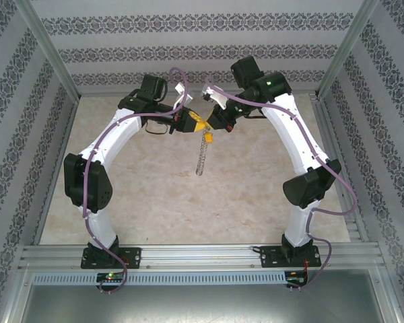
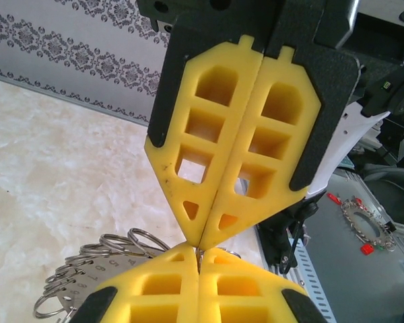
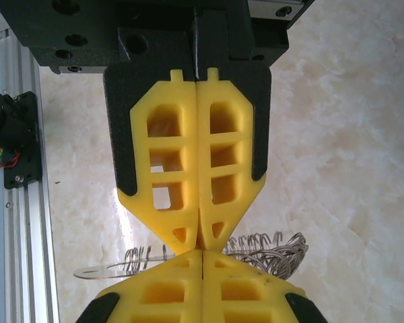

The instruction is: Put the keys on the keyring

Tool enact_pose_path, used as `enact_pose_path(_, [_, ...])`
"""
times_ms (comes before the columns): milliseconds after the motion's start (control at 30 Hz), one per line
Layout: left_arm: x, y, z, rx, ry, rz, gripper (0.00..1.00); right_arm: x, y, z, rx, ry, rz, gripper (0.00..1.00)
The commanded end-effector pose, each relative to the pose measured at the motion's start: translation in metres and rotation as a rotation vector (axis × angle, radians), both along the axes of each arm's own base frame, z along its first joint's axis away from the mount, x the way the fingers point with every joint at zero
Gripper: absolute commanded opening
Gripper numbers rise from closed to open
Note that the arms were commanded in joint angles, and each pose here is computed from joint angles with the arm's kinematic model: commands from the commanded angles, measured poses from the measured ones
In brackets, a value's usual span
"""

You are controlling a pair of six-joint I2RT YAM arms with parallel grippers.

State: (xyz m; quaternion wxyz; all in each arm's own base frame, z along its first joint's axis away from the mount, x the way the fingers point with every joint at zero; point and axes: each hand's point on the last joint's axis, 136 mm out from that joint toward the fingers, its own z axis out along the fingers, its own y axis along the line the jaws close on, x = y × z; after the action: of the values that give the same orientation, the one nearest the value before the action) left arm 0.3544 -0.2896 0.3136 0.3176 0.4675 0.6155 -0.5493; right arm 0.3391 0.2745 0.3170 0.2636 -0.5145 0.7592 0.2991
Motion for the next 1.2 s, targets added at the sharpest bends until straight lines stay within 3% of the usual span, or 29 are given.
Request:
enact_pose_path(0, [-0.011, -0.01, 0.013, -0.03, -0.036, -0.047, 0.0, 0.0, 0.003, 0.025, 0.073, -0.06, -0.004, 0.05])
enact_pose_path(67, [-0.007, -0.01, 0.015, -0.026, -0.06, -0.019, 0.0, 0.005, -0.004, 0.03, 0.09, -0.077, -0.045, 0.29])
enact_pose_path(167, [-0.005, -0.009, 0.023, -0.033, -0.09, 0.009, 0.0, 0.008, -0.019, 0.045, 0.188, -0.076, -0.11, 0.42])
enact_pose_path(400, [-0.003, -0.007, 0.046, -0.048, -0.162, 0.064, 0.0, 0.01, -0.062, 0.057, 0.48, -0.095, -0.287, 0.45])
enact_pose_path(600, [-0.001, -0.006, 0.065, -0.074, -0.217, 0.1, 0.0, -0.016, -0.057, 0.039, 0.626, -0.032, -0.182, 0.47])
enact_pose_path(1167, [-0.002, -0.007, 0.079, -0.112, -0.218, 0.083, 0.0, -0.013, -0.026, 0.026, 0.669, 0.021, -0.061, 0.51])
